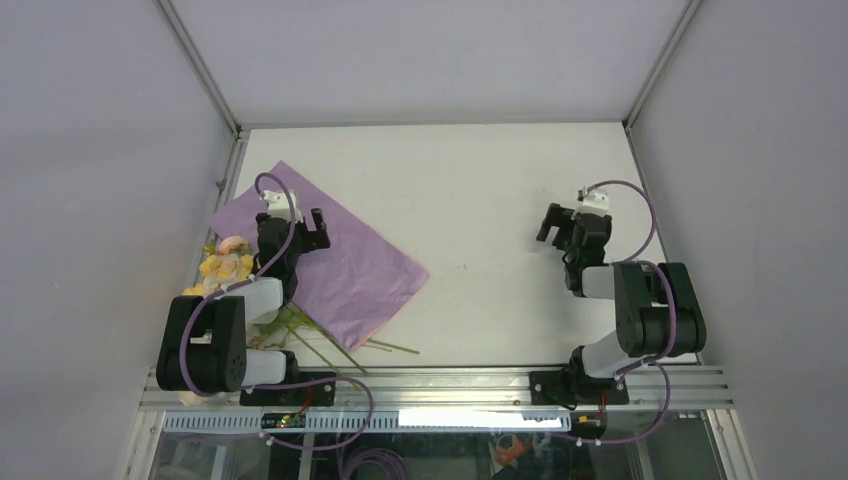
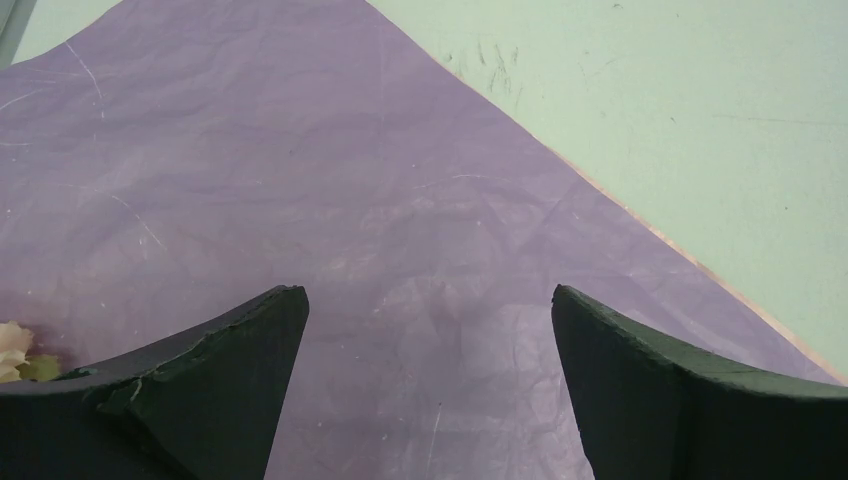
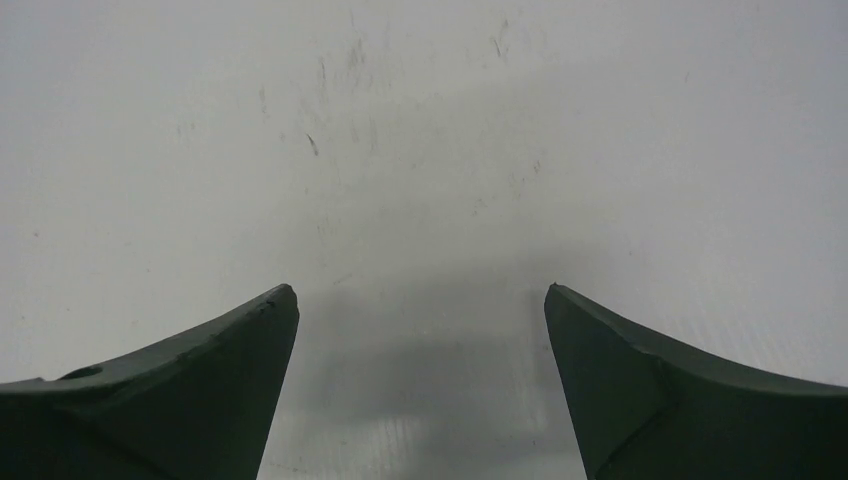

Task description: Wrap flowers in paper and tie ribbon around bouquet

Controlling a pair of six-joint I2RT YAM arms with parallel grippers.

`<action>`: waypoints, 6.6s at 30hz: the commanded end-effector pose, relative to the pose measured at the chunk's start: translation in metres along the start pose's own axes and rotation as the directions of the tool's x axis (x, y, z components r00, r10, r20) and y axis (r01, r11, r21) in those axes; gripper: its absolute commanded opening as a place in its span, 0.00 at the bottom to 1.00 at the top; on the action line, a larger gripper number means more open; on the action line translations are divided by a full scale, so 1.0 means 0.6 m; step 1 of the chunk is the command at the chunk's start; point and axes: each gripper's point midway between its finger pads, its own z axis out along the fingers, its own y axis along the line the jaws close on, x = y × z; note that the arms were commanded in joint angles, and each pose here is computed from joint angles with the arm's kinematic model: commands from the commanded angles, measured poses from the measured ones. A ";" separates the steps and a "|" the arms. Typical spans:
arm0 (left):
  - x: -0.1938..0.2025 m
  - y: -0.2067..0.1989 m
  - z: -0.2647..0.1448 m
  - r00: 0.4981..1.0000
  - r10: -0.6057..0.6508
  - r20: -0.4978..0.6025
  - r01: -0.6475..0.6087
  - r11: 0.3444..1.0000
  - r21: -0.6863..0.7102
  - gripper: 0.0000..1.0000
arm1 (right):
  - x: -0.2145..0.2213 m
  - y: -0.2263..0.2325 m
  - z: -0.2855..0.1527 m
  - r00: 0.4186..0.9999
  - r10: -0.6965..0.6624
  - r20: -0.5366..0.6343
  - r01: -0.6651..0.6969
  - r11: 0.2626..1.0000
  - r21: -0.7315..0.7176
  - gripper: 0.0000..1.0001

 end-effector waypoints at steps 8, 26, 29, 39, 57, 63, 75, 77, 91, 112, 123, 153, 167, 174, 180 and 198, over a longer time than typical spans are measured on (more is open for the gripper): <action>-0.114 -0.056 -0.036 0.994 0.055 0.090 -0.072 0.977 0.200 0.99 | -0.181 0.162 -0.076 0.894 0.136 -0.426 -0.296 0.894 -0.337 0.95; 0.021 -0.083 -0.439 0.515 0.855 -0.055 -0.404 0.299 0.865 0.83 | 0.106 0.570 -0.219 0.530 -0.388 -0.754 -0.250 0.778 -0.576 0.73; 0.049 -0.053 -0.429 0.413 0.909 -0.054 -0.432 0.248 0.867 0.83 | 0.151 0.594 -0.198 0.463 -0.442 -0.768 -0.217 0.784 -0.582 0.69; 0.054 -0.044 -0.432 0.429 0.887 -0.171 -0.391 0.353 0.850 0.88 | 0.194 0.702 -0.223 0.389 -0.492 -0.779 -0.378 0.686 -0.622 0.45; -0.082 -0.134 -0.375 0.698 0.631 -0.338 -0.197 0.623 0.757 0.88 | -0.203 0.350 -0.154 0.835 0.001 -0.550 -0.177 0.947 -0.267 0.00; -0.139 -0.177 -0.364 0.774 0.520 -0.362 -0.088 0.655 0.751 0.84 | -0.266 0.320 -0.209 0.879 0.131 -0.458 -0.242 0.951 -0.194 0.00; -0.254 -0.373 -0.400 0.812 0.511 0.282 -0.481 0.311 0.820 0.86 | -0.319 0.433 -0.259 0.714 0.644 -0.274 -0.691 0.711 -0.129 0.00; -0.259 -0.416 -0.409 0.794 0.467 0.390 -0.545 0.262 0.796 0.88 | -0.305 0.440 -0.264 0.664 0.698 -0.269 -0.740 0.664 -0.104 0.00; -0.271 -0.516 -0.340 0.773 0.381 0.507 -0.626 0.327 0.708 0.72 | -0.319 0.447 -0.293 0.657 0.724 -0.212 -0.753 0.647 -0.123 0.00; -0.278 -0.462 -0.278 0.783 0.440 0.439 -0.600 0.352 0.718 0.55 | -0.320 0.448 -0.315 0.703 0.664 -0.255 -0.709 0.685 -0.169 0.00; -0.276 -0.482 -0.252 0.782 0.438 0.443 -0.601 0.345 0.720 0.38 | -0.315 0.461 -0.330 0.712 0.629 -0.312 -0.697 0.687 -0.206 0.00; -0.100 -0.258 -0.140 0.694 -0.535 -0.482 0.647 0.757 0.090 0.00 | -0.061 0.206 -0.292 0.707 0.485 -0.514 -0.490 0.861 0.139 0.94; -0.126 -0.236 -0.159 0.567 -0.646 -0.512 0.775 0.628 0.066 0.00 | 0.001 0.266 -0.166 0.682 0.422 -0.598 -0.499 0.865 0.041 0.81; -0.132 -0.245 -0.170 0.587 -0.619 -0.522 0.766 0.634 0.108 0.00 | -0.030 0.338 -0.128 0.544 0.545 -0.638 -0.669 0.741 0.061 0.82; -0.134 -0.248 -0.170 0.599 -0.606 -0.524 0.757 0.642 0.122 0.00 | -0.046 0.366 -0.093 0.482 0.653 -0.584 -0.736 0.664 0.135 0.83; -0.140 -0.324 -0.221 0.844 -0.273 -0.462 0.509 0.681 0.527 0.00 | -0.205 0.278 -0.084 0.723 0.614 -0.318 -0.590 0.787 0.179 0.00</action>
